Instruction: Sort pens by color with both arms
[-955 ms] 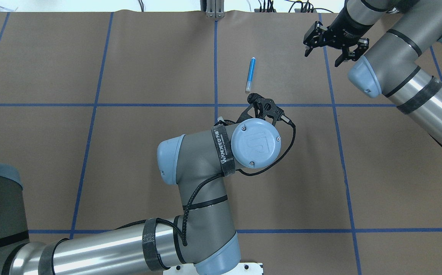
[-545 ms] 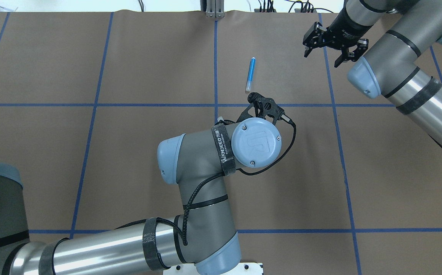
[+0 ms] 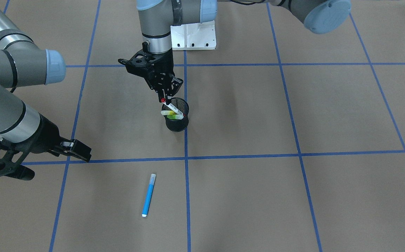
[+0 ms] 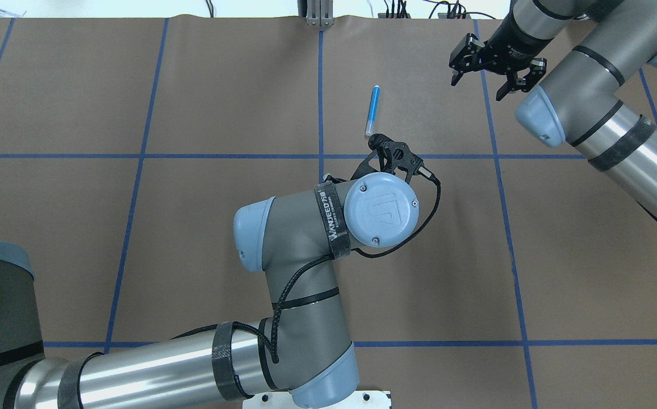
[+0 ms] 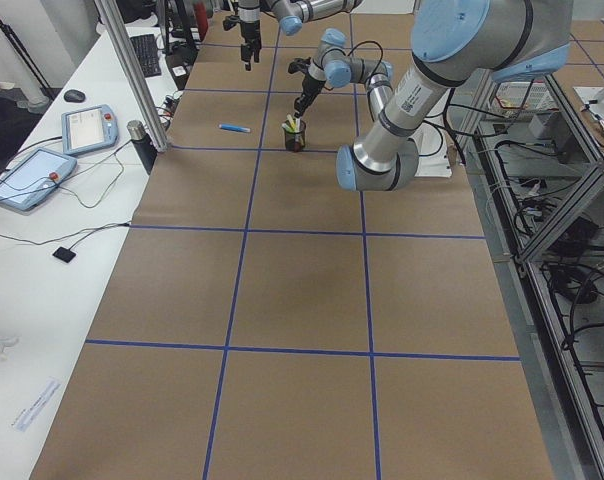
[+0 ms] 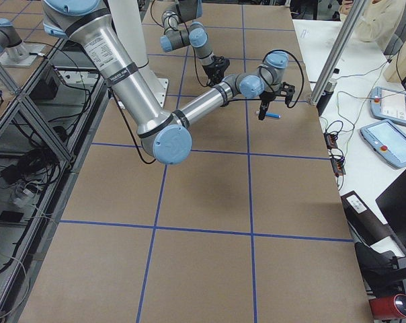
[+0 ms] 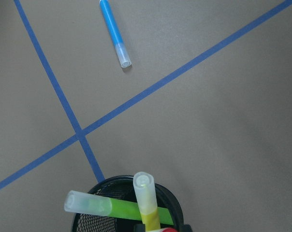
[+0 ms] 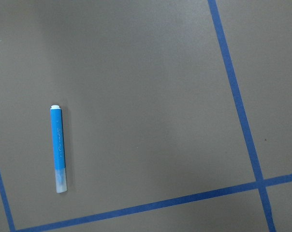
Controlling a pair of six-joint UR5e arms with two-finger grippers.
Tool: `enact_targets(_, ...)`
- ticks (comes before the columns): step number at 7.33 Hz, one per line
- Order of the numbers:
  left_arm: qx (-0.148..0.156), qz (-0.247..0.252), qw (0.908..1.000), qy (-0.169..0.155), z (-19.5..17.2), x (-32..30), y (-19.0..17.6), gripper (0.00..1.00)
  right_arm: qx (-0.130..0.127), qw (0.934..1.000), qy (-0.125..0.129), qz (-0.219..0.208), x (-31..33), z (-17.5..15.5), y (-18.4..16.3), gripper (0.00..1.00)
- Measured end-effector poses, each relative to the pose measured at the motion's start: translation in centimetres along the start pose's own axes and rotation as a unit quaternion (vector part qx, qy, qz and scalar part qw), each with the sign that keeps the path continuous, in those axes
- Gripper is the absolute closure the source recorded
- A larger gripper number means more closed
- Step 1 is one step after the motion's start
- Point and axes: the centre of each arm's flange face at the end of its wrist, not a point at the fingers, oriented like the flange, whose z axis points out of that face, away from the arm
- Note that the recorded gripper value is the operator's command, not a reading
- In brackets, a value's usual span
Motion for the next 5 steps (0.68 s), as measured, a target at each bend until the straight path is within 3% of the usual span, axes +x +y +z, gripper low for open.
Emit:
enact_targets(4,0.006,-0.001,1.0000,-0.008,0.10,-0.33,-0.22,0.73,0.000,1.0000,0.000,0.000,0.16,0.09,0.00,0.05)
enact_targets(5,0.007,-0.001,0.9999,-0.009,0.19,-0.37,-0.19,0.79,0.000,1.0000,0.000,0.000,0.19,0.11,0.01,0.05)
